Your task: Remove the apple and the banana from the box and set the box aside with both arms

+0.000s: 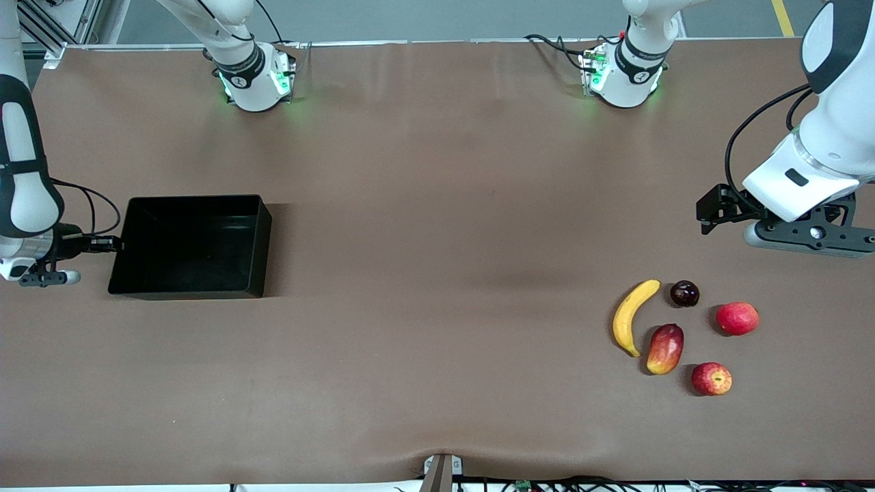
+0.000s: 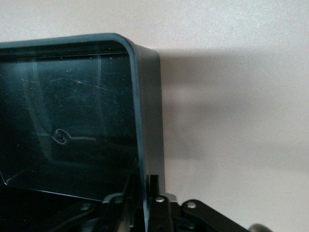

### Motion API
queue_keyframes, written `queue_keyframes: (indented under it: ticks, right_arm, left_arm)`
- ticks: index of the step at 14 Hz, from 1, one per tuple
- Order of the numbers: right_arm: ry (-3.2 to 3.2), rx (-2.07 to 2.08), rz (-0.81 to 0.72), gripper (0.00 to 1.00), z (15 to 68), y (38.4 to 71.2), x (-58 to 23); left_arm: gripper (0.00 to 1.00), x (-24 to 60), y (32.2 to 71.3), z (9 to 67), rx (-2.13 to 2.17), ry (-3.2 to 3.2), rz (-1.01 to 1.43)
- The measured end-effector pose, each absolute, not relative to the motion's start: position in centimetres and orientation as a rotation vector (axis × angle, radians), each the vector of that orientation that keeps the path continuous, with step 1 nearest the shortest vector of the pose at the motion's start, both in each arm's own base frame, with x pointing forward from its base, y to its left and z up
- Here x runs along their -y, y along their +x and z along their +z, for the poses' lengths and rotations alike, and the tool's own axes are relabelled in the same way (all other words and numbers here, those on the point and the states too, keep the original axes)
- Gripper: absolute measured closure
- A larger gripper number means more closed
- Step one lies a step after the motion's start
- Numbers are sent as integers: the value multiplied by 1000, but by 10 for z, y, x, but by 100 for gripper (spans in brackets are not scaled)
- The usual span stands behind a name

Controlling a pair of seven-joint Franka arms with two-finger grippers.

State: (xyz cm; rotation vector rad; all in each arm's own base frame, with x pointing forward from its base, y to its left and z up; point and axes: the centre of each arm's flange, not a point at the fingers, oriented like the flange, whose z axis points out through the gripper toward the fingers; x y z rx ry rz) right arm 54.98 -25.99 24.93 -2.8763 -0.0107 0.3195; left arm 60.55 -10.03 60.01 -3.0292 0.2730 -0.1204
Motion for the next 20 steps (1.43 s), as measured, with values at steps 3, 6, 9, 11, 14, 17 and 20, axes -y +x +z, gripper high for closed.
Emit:
queue_keyframes:
  ticks: [3, 6, 9, 11, 14, 17, 20]
  right_arm:
    - [-2841, 61, 328, 46, 265, 552, 267]
    - [-2841, 264, 223, 15, 328, 578, 284]
    - [-2883, 474, 41, 0, 408, 611, 280]
    - [-2909, 533, -46, 0, 443, 626, 272]
    - [-2955, 620, -201, 0, 503, 647, 256]
    - [-2938, 693, -256, 0, 530, 660, 225]
    - [-2926, 495, -188, 0, 544, 661, 184]
  left_arm:
    - [0, 110, 600, 613, -215, -3010, -155]
    - [0, 125, 580, 629, -211, -3017, -147]
    - [0, 104, 561, 637, -132, -3050, -133]
    - [0, 95, 546, 643, -110, -3053, -137]
    - [0, 93, 533, 647, -99, -3069, -134]
    - [0, 77, 534, 646, -52, -3099, -122]
    - [0, 70, 533, 648, -34, -3103, -126]
